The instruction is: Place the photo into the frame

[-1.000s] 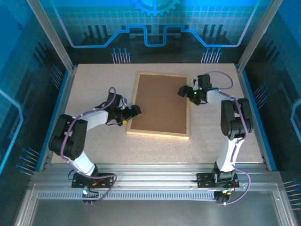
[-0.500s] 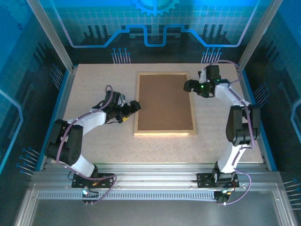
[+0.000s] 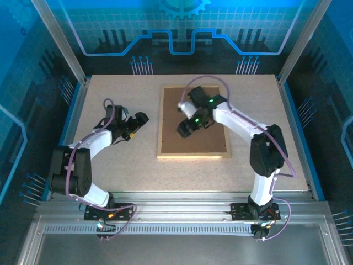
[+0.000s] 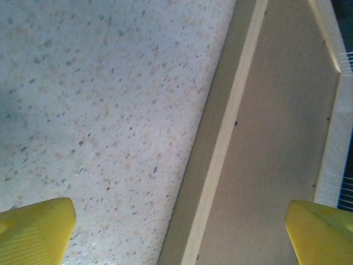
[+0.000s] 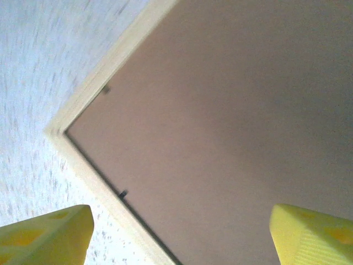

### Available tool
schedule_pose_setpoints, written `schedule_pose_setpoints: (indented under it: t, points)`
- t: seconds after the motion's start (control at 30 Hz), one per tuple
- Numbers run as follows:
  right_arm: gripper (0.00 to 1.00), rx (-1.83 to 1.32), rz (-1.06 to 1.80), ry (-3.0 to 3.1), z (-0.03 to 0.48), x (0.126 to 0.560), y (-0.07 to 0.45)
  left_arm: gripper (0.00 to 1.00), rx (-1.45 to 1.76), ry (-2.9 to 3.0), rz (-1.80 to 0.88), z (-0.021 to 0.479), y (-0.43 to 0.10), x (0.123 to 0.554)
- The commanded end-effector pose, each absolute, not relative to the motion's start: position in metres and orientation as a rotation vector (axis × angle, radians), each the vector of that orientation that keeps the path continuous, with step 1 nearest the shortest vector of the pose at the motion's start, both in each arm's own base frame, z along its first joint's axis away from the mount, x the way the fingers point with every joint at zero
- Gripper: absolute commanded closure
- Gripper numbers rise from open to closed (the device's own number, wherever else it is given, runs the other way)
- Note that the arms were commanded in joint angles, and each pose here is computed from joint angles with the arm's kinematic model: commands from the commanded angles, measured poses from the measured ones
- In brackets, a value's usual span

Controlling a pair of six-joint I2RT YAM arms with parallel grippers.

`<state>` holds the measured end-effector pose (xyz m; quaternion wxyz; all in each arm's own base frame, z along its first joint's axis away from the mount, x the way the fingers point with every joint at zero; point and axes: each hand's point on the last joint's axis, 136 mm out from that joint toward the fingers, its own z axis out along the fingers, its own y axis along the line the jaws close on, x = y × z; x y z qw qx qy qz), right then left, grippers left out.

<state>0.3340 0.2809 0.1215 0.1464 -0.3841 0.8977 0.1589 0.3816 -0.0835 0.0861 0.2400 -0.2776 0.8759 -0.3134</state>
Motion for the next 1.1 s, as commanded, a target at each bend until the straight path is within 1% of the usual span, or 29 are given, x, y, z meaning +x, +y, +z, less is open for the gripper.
schedule_pose_setpoints:
  t: [0.0,0.13,0.23,0.33,0.5,0.73,0.87,1.07]
  points:
    - [0.15,-1.477,0.398,2.465,0.104,0.308,0.298,0.01,-0.768,2.394,-0.917,0.084,-0.087,0.373]
    - [0.18,-1.642,0.425,2.374,0.094,0.294,0.322,0.01,-0.785,2.399,-0.916,0.079,-0.086,0.362]
    - [0.26,-1.736,0.394,2.303,0.085,0.286,0.334,0.01,-0.794,2.405,-0.908,0.076,-0.083,0.353]
    - [0.26,-1.815,0.338,2.242,0.074,0.283,0.342,0.01,-0.798,2.414,-0.9,0.073,-0.08,0.345]
    - [0.27,-1.92,0.337,2.187,0.062,0.272,0.359,0.01,-0.819,2.411,-0.905,0.07,-0.077,0.341]
    - [0.29,-1.983,0.317,2.141,0.049,0.262,0.36,0.01,-0.828,2.402,-0.927,0.07,-0.078,0.342]
    - [0.29,-1.977,0.251,2.132,0.038,0.27,0.357,0.01,-0.84,2.4,-0.942,0.066,-0.08,0.341]
    - [0.31,-1.988,0.231,2.118,0.024,0.273,0.36,0.01,-0.853,2.399,-0.981,0.063,-0.084,0.341]
